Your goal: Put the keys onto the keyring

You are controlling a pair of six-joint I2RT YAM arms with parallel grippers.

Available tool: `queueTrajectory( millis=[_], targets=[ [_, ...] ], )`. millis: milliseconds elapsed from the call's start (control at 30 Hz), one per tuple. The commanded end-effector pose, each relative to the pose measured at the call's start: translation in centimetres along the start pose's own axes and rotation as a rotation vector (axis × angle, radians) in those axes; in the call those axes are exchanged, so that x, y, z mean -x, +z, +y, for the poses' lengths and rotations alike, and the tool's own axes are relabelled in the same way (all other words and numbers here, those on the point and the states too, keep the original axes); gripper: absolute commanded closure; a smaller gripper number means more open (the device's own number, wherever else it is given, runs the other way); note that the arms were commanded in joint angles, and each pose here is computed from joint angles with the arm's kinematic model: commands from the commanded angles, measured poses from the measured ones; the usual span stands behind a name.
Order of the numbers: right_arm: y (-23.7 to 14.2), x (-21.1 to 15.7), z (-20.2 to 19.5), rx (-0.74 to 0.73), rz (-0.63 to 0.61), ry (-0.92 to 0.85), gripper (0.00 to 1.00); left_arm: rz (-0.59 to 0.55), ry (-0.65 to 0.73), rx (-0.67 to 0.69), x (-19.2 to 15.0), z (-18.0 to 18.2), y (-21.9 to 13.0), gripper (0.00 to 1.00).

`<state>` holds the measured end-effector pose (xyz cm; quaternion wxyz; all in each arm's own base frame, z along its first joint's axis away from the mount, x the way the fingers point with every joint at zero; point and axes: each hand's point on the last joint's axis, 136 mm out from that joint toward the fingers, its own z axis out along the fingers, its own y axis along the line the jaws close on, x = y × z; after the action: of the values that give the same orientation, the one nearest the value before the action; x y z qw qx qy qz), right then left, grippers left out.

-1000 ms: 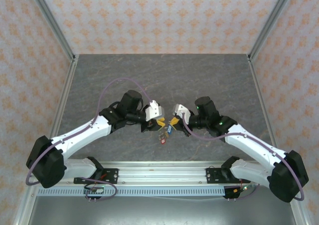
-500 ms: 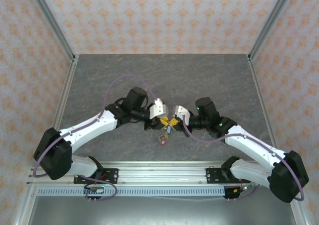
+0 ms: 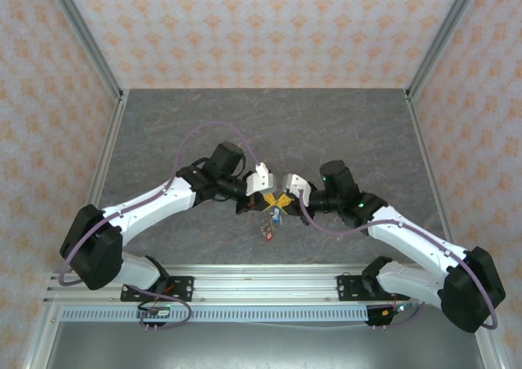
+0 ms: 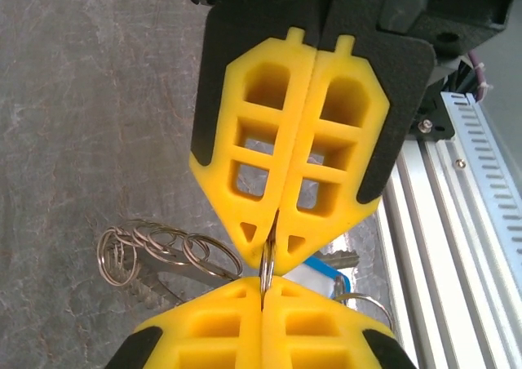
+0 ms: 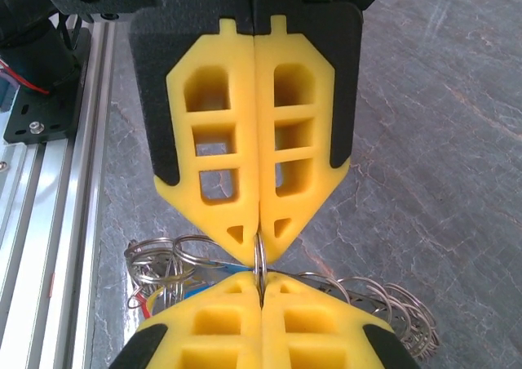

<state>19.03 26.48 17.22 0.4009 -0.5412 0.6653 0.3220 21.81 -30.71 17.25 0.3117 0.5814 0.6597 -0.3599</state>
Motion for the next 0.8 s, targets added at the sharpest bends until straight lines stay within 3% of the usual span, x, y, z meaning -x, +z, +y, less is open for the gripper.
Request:
queueTrajectory(
  millis=[0,233,367,600,767],
  targets=[
    [-0.4,1.6,-0.2,-0.025,-0.068,-0.037,0.94,-0.053,0.02,-0.006,1.8,-0.2,-0.7,1.0],
    [-0.4,1.2,-0.6,-0.051,-0.116,0.029,0.84,-0.124,0.014,-0.032,2.6,-0.7,-0.6,1.0],
    [-0.7,1.4,-0.9,-0.068,-0.146,0.045,0.84,-0.133,0.009,-0.043,2.6,-0.9,-0.5,1.0],
    [-0.8,1.1,-1.3,-0.087,-0.146,0.053,0.9,-0.144,-0.004,-0.045,2.4,-1.0,-0.4,1.0],
    [-0.8,1.0,-1.6,-0.095,-0.116,0.057,1.0,-0.122,-0.006,-0.017,1.9,-0.6,-0.4,0.99]
  ],
)
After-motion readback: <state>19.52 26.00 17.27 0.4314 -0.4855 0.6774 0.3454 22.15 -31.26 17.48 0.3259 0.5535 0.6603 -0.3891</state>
